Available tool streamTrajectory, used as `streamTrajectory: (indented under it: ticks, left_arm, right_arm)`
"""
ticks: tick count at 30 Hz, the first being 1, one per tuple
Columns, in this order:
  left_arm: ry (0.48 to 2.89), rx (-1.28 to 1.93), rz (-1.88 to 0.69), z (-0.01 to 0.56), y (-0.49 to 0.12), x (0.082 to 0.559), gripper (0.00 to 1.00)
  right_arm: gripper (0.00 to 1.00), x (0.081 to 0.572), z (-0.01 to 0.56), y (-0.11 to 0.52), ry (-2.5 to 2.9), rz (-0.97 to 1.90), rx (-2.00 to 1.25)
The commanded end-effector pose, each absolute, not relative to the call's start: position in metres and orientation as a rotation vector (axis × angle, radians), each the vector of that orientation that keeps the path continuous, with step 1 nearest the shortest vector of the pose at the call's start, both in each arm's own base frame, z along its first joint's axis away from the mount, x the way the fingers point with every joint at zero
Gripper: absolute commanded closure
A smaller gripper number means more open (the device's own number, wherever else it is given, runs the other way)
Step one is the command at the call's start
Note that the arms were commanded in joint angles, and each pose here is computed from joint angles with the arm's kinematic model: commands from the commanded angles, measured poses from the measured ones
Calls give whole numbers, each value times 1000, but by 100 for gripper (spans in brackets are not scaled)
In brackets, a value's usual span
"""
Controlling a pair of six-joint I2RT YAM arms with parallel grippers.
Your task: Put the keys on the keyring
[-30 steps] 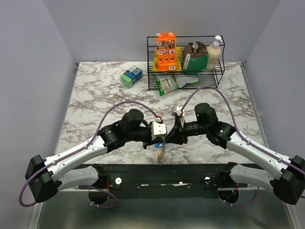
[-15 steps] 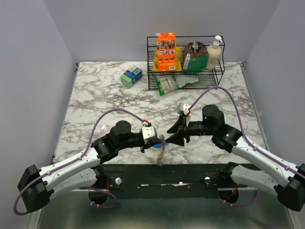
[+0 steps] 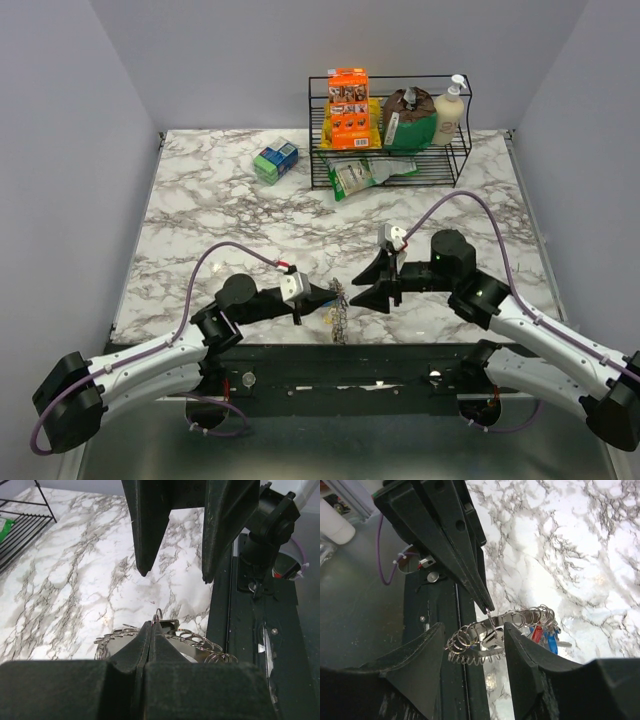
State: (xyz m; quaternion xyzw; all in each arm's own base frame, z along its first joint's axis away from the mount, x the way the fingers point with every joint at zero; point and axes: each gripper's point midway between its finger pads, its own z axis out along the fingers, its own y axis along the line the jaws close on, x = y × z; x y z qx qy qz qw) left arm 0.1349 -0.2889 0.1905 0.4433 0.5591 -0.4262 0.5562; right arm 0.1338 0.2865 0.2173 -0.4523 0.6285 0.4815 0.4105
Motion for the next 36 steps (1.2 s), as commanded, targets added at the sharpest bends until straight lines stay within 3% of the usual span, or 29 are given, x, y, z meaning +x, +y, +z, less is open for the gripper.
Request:
streamTrajectory:
  ticks: [1,16,20,22,25,31,36]
  left_arm:
    - [1075,972,-1054,240,-289,127,100]
    - [960,1027,-1097,255,-290,110,100]
    - [952,1028,-1094,258,-291,110,100]
    - [948,1030,-1089,258,-291,111,100]
    - [948,1033,-1089,258,-291,110,100]
    - [942,1029,-1084,260,-290,111,100]
    - [938,1030,-1081,261,-291,112,100]
  right_arm:
    - [41,123,233,288,1459,1252,-1172]
    - [46,116,227,295,1454,1330,-1235]
    - [61,118,224,295,1468,1320,-1226]
    - [62,121,223,294,1476,1298,-1208]
    - [71,122,224,292,1475,1282,-1194]
    - [72,120,223,292,1476,1290,-1200]
    - [80,118,219,294,1478,1309,-1227]
